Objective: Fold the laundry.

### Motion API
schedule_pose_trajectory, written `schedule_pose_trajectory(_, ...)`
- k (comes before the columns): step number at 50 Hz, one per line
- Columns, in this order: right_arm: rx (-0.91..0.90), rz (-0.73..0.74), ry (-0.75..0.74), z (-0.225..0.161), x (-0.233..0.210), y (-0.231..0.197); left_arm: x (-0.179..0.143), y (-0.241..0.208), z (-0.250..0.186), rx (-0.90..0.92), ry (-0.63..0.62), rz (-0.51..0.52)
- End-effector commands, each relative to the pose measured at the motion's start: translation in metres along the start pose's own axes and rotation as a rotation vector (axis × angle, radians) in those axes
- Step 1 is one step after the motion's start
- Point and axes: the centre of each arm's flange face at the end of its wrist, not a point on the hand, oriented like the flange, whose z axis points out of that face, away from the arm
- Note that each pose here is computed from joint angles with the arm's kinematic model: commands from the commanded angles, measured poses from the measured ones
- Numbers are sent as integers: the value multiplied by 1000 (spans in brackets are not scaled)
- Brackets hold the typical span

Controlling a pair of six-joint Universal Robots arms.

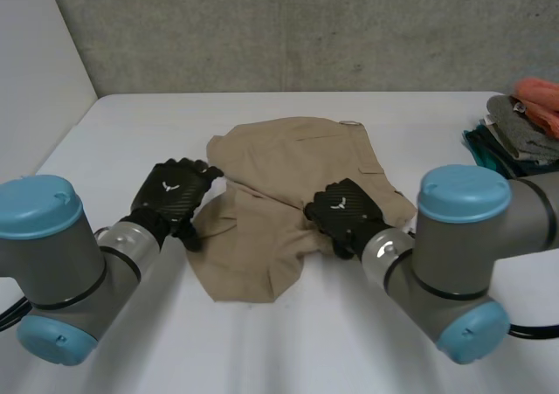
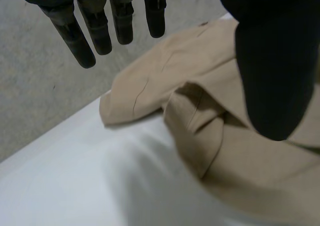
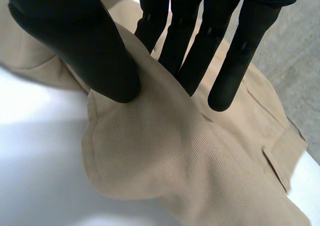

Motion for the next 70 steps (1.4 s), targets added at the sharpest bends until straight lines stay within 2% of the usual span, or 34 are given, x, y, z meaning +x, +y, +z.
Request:
schedule_pose_trajectory(1, 80, 97, -23, 34, -20, -20, 10, -14, -5, 41, 21, 14)
schedule_pose_trajectory(7, 26, 147, 36, 38, -14, -29, 8, -18, -6, 49, 3, 13)
schedule_pose_trajectory(13, 78, 177, 83, 4, 15, -74, 4, -25, -11, 59, -21, 12)
schedule_pose_trajectory(17, 61, 186, 122, -18, 43, -88, 5, -31, -15, 63, -17, 12)
schedule_pose_trajectory(22, -44, 186, 119, -36, 63, -81, 10, -38, -22, 44, -7, 5)
schedule_pose_trajectory(27, -233, 156, 69, -51, 76, -46, 20, -38, -35, -45, 25, -11)
schedule_pose_trajectory(32, -296, 125, 26, -55, 81, -14, 33, -30, -48, -148, 70, -5)
schedule_pose_trajectory(41, -242, 163, 1, -41, 69, 28, 55, -20, -54, -220, 145, 24)
schedule_pose_trajectory(46, -144, 173, 60, -18, 69, 41, 62, -14, -52, -255, 164, 53)
schedule_pose_trajectory(58, 44, 118, 114, 19, 56, 39, 65, -16, -49, -278, 127, 70)
schedule_pose_trajectory(70, 93, 29, 206, 59, 50, 48, 78, -8, -38, -337, 137, 91)
